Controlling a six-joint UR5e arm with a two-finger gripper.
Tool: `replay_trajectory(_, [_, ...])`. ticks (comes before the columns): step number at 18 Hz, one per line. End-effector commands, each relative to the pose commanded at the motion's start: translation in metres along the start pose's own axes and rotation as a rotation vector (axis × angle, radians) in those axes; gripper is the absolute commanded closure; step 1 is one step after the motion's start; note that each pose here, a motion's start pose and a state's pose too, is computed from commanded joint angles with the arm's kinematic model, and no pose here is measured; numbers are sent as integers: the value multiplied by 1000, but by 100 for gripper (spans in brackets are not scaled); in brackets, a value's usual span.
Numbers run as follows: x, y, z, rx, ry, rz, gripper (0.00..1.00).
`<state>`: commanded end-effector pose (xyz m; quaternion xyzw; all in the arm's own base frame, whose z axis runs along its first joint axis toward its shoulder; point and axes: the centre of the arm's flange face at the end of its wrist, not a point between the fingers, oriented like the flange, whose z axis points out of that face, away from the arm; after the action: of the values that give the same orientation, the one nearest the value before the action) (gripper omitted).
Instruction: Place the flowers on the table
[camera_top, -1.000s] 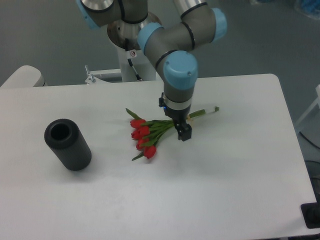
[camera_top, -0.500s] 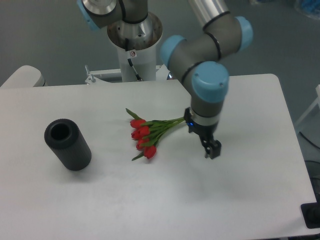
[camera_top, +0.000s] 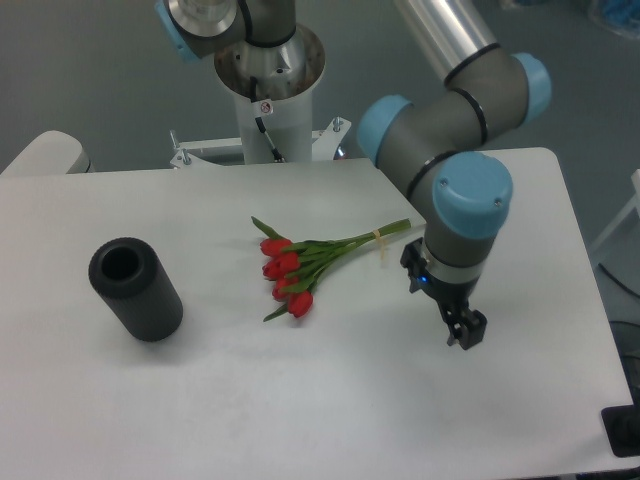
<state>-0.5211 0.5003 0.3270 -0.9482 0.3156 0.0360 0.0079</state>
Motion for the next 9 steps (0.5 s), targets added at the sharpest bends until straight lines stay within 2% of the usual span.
replay_trajectory(3, [-5, -6, 6, -1, 3, -38, 0])
replay_trajectory(9, [-5, -7, 10, 0, 9, -37, 0])
